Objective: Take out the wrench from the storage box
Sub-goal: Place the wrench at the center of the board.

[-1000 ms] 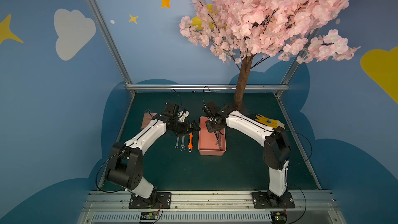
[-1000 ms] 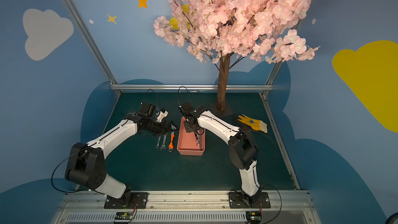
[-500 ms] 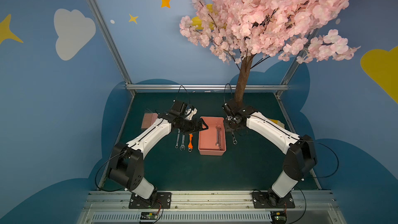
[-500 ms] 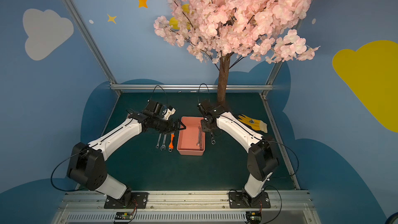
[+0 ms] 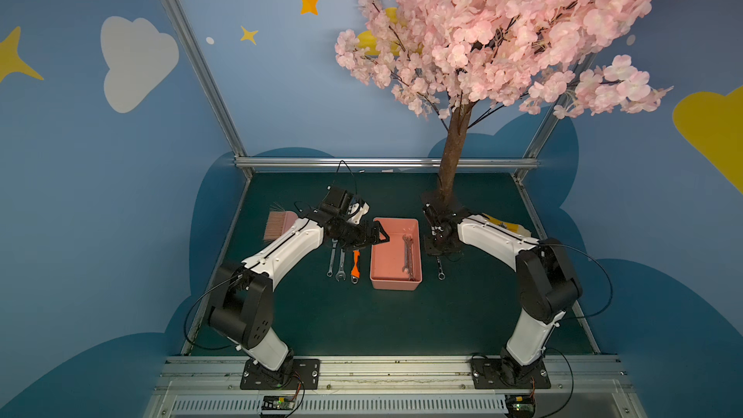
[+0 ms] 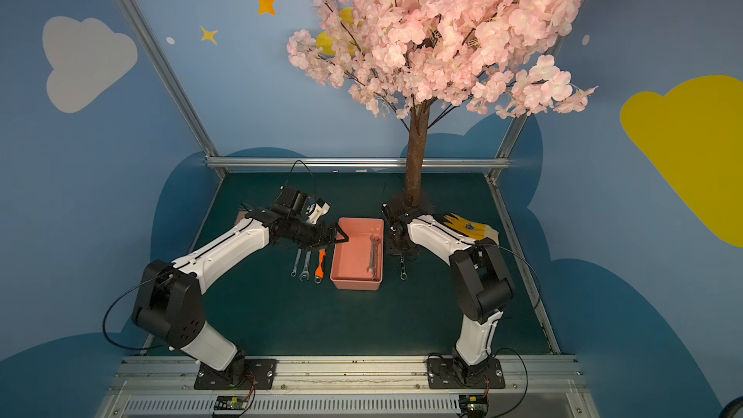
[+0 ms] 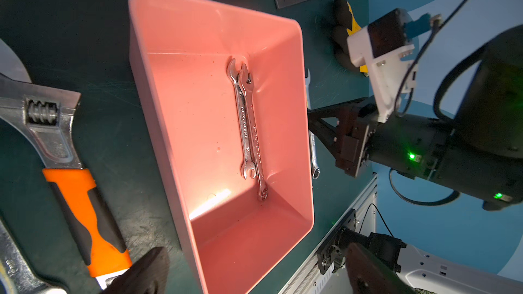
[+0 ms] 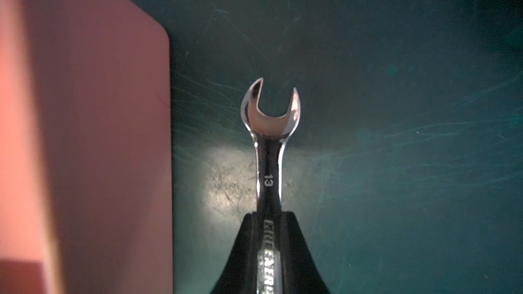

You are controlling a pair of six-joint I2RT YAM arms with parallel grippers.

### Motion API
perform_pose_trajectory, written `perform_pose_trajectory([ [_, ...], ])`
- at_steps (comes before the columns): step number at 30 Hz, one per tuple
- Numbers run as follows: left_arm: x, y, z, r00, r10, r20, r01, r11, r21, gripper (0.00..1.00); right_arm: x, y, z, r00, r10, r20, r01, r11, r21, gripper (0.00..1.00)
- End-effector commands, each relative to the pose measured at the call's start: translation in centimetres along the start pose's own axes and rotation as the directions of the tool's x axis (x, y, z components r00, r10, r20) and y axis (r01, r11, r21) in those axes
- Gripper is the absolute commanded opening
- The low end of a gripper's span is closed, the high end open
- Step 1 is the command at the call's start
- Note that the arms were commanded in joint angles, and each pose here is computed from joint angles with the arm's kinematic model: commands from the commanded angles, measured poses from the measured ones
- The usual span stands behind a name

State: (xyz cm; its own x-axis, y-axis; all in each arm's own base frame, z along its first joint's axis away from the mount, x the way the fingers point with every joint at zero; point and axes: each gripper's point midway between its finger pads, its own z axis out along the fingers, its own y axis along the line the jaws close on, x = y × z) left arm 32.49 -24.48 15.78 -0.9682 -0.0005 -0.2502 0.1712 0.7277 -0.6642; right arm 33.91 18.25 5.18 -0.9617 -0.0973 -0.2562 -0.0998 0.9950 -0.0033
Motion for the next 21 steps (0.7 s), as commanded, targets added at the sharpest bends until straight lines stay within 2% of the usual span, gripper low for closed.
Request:
perform_pose_trajectory([
  [1,0.0,0.2,0.0,1.0,0.006,-0.016,-0.006,1.0,-0.021,1.0,-0.7,0.9,1.3,0.999,0.034,-0.003,-0.034,0.999,-0.03,0.0],
  [6,0.1,0.5,0.0,1.0,0.01,-0.021,-0.01,0.999,-0.032,1.0,-0.4,0.6,2.7,0.999,0.039,-0.027,-0.04,0.999,-0.01,0.01],
  [12,0.2,0.7,0.2,0.999,0.012,-0.033,-0.013,0.999,-0.039,1.0,-0.3,0.2,2.1,0.999,0.04,-0.025,-0.04,0.999,-0.004,0.25],
  [16,0.3,0.7,0.1,0.999,0.019,-0.036,-0.02,0.999,-0.042,1.0,-0.9,-0.4,-0.1,1.0,0.01,0.001,-0.01,1.0,0.018,0.38],
  [21,0.4,0.7,-0.2,0.999,0.024,-0.036,-0.026,0.999,-0.048,1.0,-1.7,0.6,-5.2,0.997,-0.037,0.07,0.037,0.999,-0.01,0.39],
])
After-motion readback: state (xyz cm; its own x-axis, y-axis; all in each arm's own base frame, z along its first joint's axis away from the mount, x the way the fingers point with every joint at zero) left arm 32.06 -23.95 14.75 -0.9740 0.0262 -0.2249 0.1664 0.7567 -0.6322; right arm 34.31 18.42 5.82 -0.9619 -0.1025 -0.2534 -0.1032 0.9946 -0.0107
